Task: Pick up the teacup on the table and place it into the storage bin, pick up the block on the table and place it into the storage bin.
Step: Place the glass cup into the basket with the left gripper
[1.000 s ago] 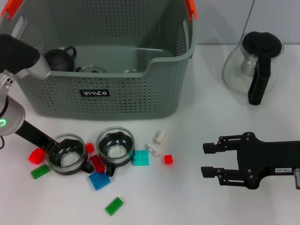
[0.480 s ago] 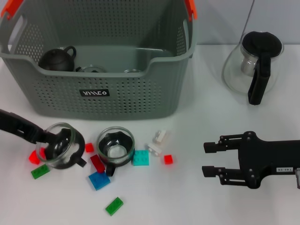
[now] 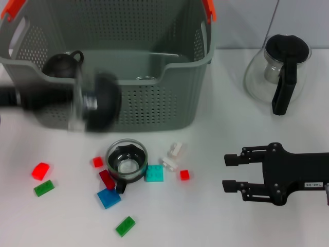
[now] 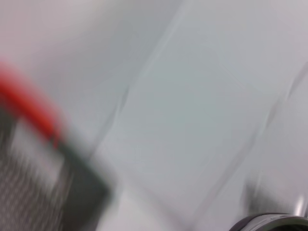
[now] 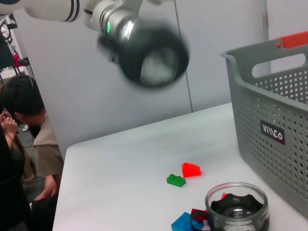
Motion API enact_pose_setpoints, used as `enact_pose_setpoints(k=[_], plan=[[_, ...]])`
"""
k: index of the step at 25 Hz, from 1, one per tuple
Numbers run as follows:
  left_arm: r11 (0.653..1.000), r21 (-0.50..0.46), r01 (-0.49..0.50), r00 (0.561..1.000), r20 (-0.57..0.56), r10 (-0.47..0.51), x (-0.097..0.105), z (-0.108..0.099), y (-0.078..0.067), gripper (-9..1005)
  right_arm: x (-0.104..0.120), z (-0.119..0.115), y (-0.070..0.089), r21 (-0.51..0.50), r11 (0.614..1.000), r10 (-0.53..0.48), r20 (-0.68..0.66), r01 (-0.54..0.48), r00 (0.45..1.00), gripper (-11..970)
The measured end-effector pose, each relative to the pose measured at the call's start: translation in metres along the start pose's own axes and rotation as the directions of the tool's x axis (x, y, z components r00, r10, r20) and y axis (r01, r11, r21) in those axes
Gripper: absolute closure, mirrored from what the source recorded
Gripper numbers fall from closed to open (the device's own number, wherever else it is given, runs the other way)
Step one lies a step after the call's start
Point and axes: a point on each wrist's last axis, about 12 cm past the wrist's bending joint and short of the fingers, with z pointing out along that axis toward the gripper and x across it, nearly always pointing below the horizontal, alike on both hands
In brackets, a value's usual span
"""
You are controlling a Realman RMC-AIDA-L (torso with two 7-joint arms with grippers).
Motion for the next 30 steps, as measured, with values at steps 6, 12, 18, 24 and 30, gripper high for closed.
enact_pose_setpoints(k=[6, 12, 18, 24, 30], plan=[[1.0, -0.004, 0.029, 0.923, 0.384, -0.026, -0.065, -0.004, 0.0, 956, -0.003, 0.002, -0.002, -0.01, 1.0, -0.003, -0.003, 0.003, 1.0, 378], [0.956, -0.289, -0.042, 0.981, 0.168, 0.093, -0.138, 0.023, 0.01, 956, -0.005, 0.003, -0.001, -0.02, 1.0, -0.006, 0.0, 0.006, 1.0, 378], [0.793, -0.539, -0.284, 0.951, -0.264, 0.161, -0.158, 0.088, 0.018, 956, -0.005, 0.005, -0.001, -0.022, 1.0, 0.003, 0.002, -0.003, 1.0, 377], [0.629, -0.604, -0.489, 0.849, -0.496, 0.184, -0.138, 0.135, 0.036, 956, -0.005, 0.006, -0.001, -0.018, 1.0, 0.005, 0.001, -0.005, 1.0, 379], [0.531, -0.607, -0.591, 0.774, -0.612, 0.161, -0.109, 0.156, 0.055, 955, -0.005, 0.006, -0.002, -0.014, 1.0, 0.006, 0.002, -0.006, 1.0, 379]])
